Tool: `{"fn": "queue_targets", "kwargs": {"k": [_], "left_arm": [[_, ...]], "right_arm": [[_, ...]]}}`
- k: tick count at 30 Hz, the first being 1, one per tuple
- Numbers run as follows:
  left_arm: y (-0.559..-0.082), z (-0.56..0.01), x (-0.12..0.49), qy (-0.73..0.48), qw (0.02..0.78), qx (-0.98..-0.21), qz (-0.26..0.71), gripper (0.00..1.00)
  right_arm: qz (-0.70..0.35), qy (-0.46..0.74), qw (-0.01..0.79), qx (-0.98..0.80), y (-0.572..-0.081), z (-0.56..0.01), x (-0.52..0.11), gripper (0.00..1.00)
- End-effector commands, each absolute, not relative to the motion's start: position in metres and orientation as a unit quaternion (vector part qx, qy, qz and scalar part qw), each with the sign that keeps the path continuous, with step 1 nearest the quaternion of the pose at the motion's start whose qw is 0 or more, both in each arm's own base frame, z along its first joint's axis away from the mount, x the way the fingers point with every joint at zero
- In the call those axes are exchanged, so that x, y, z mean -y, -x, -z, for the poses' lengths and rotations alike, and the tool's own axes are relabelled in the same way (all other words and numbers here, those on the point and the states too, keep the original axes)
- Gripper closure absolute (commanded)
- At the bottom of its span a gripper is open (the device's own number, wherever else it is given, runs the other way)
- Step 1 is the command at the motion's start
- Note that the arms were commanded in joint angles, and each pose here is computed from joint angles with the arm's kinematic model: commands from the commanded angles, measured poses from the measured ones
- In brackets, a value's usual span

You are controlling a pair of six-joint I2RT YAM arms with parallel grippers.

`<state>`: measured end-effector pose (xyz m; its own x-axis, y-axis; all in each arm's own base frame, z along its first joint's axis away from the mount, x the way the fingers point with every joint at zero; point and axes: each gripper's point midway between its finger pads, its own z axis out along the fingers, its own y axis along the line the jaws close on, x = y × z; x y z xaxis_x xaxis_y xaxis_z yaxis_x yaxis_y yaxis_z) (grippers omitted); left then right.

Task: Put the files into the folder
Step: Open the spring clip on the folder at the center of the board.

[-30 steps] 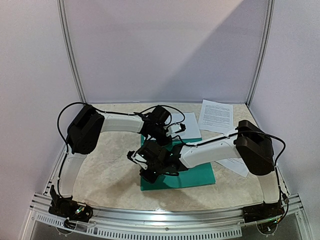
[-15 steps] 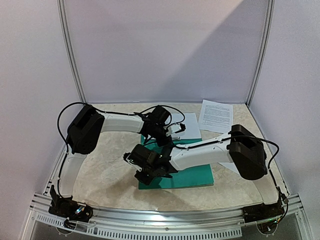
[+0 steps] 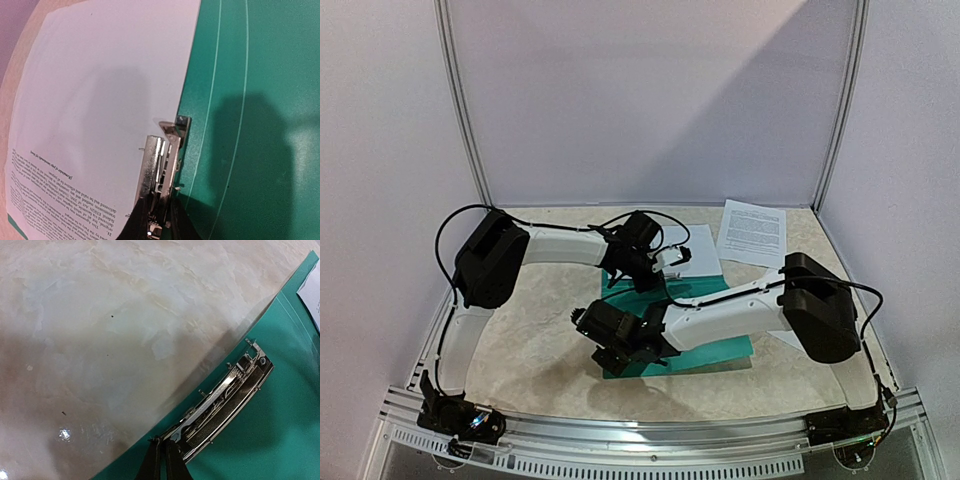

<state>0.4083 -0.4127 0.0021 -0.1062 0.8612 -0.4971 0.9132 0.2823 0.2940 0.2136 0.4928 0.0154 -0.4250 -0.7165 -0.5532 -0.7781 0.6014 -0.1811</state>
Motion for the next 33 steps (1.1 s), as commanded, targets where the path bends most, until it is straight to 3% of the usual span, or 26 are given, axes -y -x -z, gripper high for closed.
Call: {"fn": "queue_targets", "kwargs": {"k": [1, 33], "left_arm": [[-0.303, 0.129, 0.306, -0.615, -0.005, -0.789, 0.008, 0.85], [-0.302, 0.13, 0.306, -0.618, -0.007, -0.786, 0.003, 0.85]], "right_arm": [[0.089, 0.426, 0.237, -0.869, -0.236, 0.032, -0.412, 1.0], [0.048, 0.333, 0.345, -0.876, -0.28, -0.019, -0.414, 1.0]]}}
